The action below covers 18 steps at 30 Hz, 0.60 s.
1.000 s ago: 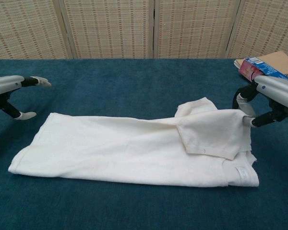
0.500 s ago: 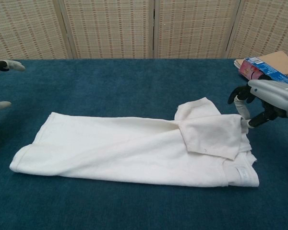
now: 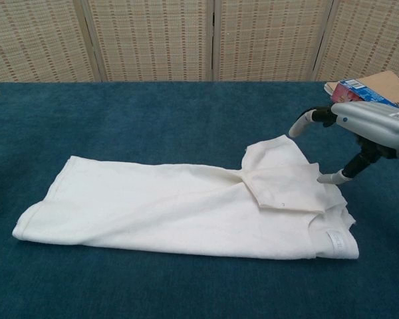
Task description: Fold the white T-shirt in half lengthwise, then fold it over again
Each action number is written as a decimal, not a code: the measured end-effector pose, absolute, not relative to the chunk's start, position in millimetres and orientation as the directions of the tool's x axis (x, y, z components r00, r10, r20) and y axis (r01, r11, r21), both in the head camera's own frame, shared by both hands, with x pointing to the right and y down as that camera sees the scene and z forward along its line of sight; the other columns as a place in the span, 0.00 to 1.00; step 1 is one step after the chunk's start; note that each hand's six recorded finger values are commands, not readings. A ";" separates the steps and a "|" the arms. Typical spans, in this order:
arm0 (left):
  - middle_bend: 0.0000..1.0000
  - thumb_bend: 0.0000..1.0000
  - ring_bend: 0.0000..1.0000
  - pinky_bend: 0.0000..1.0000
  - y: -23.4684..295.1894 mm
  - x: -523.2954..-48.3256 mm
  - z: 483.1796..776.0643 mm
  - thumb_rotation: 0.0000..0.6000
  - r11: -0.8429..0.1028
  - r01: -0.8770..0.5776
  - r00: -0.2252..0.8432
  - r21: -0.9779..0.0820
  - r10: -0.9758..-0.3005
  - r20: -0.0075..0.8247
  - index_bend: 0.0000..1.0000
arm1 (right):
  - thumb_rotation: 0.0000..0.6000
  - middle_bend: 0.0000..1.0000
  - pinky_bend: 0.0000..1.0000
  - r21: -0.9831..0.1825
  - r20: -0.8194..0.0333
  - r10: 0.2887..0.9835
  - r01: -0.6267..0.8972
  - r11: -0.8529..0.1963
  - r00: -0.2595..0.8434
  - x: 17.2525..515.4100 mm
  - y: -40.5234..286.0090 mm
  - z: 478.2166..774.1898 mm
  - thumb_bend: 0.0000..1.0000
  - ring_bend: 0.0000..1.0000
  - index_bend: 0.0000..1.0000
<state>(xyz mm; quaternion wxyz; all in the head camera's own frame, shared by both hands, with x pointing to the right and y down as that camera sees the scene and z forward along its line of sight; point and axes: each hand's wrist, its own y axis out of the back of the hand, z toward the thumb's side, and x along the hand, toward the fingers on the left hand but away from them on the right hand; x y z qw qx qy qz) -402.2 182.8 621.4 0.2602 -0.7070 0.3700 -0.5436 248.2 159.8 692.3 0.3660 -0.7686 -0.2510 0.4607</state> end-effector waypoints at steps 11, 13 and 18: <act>0.00 0.32 0.00 0.00 210.8 -407.9 606.7 1.00 -0.594 -0.246 0.131 -0.766 -0.804 0.581 0.00 | 1.00 0.26 0.18 -0.790 -0.548 0.672 -0.044 -0.612 0.497 264.8 191.4 699.9 0.14 0.12 0.48; 0.00 0.32 0.00 0.00 213.0 -408.8 605.8 1.00 -0.593 -0.250 0.128 -0.765 -0.803 0.582 0.00 | 1.00 0.26 0.18 -0.796 -0.543 0.676 -0.049 -0.603 0.499 264.6 192.1 703.2 0.14 0.12 0.49; 0.00 0.32 0.00 0.00 215.1 -410.0 603.1 1.00 -0.594 -0.257 0.126 -0.762 -0.802 0.583 0.00 | 1.00 0.27 0.18 -0.797 -0.536 0.672 -0.045 -0.602 0.511 258.1 193.8 709.4 0.13 0.12 0.50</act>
